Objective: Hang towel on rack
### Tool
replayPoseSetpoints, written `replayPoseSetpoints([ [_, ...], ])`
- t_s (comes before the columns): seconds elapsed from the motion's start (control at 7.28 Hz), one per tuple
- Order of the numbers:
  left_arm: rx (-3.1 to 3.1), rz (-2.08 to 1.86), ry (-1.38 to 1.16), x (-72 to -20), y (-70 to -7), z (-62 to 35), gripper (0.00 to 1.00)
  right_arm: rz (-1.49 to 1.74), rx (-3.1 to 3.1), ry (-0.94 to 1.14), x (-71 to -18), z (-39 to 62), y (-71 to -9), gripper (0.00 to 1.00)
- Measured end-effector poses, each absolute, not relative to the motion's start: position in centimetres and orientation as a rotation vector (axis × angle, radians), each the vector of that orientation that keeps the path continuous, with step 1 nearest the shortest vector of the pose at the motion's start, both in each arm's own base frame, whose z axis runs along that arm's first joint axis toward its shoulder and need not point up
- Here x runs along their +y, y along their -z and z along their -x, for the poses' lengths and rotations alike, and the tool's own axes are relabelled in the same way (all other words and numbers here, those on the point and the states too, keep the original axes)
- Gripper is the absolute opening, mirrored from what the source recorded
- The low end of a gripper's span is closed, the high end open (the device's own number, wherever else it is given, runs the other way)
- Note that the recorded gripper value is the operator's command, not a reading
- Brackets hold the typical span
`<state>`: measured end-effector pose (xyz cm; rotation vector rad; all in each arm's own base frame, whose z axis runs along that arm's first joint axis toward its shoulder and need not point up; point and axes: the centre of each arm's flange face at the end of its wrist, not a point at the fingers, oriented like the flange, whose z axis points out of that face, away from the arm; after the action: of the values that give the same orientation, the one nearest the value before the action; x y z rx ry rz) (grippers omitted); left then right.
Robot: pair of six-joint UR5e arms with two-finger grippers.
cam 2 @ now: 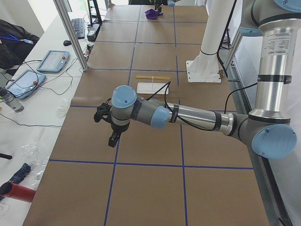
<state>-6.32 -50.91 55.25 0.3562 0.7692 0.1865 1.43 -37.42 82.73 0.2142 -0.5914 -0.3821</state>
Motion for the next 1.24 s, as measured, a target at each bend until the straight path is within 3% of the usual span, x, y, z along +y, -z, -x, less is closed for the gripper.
replayPoseSetpoints([
  [0.69, 0.769, -0.358, -0.187, -50.9, -55.2, 6.3, 1.00, -0.202, -0.576, 0.475, -35.0, -1.7, -84.6, 0.72],
  [0.82, 0.769, -0.358, -0.187, -50.9, -55.1, 6.3, 1.00, -0.199, -0.572, 0.480, -34.9, -1.8, -84.8, 0.64],
  [1.1, 0.770, -0.358, -0.187, -50.9, -55.1, 6.3, 1.00, -0.197, -0.558, 0.499, -34.9, -1.8, -85.1, 0.09],
  [1.24, 0.770, -0.358, -0.187, -50.9, -55.1, 6.3, 1.00, -0.196, -0.551, 0.507, -34.9, -1.7, -85.1, 0.00],
])
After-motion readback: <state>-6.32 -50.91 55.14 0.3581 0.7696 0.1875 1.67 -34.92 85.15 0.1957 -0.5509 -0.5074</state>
